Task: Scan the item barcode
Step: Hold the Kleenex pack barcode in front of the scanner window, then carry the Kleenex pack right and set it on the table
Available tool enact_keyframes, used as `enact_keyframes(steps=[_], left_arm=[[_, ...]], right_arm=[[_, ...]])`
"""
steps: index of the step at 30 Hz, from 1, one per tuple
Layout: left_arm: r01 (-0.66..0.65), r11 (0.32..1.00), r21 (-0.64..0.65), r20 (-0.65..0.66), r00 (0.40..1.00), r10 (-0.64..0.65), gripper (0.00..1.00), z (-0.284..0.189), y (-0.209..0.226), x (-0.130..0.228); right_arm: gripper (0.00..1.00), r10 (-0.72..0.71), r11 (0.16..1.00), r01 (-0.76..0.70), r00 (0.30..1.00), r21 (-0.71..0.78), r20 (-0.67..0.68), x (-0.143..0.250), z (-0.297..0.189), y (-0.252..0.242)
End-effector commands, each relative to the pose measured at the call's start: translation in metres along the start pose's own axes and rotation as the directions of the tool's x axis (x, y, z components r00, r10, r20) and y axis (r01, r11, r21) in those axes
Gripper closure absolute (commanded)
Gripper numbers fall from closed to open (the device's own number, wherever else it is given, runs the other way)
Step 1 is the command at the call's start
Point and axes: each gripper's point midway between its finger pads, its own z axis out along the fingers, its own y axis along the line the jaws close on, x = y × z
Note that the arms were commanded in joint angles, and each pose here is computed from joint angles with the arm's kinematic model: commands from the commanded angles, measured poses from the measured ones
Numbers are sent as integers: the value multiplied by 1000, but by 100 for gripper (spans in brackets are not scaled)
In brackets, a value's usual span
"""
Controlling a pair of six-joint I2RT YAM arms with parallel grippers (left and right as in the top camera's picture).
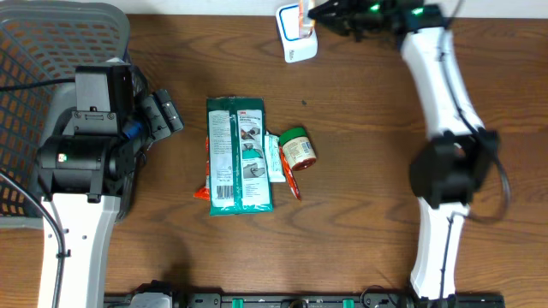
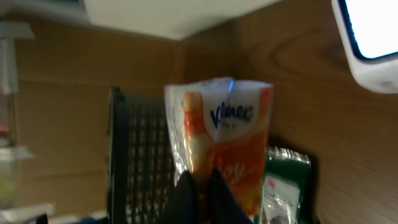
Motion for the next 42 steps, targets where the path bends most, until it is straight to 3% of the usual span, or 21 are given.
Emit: enact_keyframes(steps=[1,10,15,19,28,42], left_arm=[[-10,1000,-8,9,1000,10,9,-2,2,-3],[-10,1000,-8,9,1000,10,8,-2,2,-3],[-10,1000,-8,9,1000,10,9,-2,2,-3],[-10,1000,-8,9,1000,10,9,-2,2,-3],[-10,1000,-8,9,1000,10,8,-2,2,-3],[-10,1000,-8,9,1000,10,8,-2,2,-3]], right_arm=[[99,-279,940,256,957,224,78,-1,-46,19],[99,-144,788,143,988,599,-47,59,-122,-27],[99,41,547,48,996,835,-84,94,-172,-82],[99,139,382,4,988,924,-62,111,-195,-108],[99,263,125,-35,965,992,1,139,-215,-163],[99,346,23,14,938,1000,-21,181,-206,-244]])
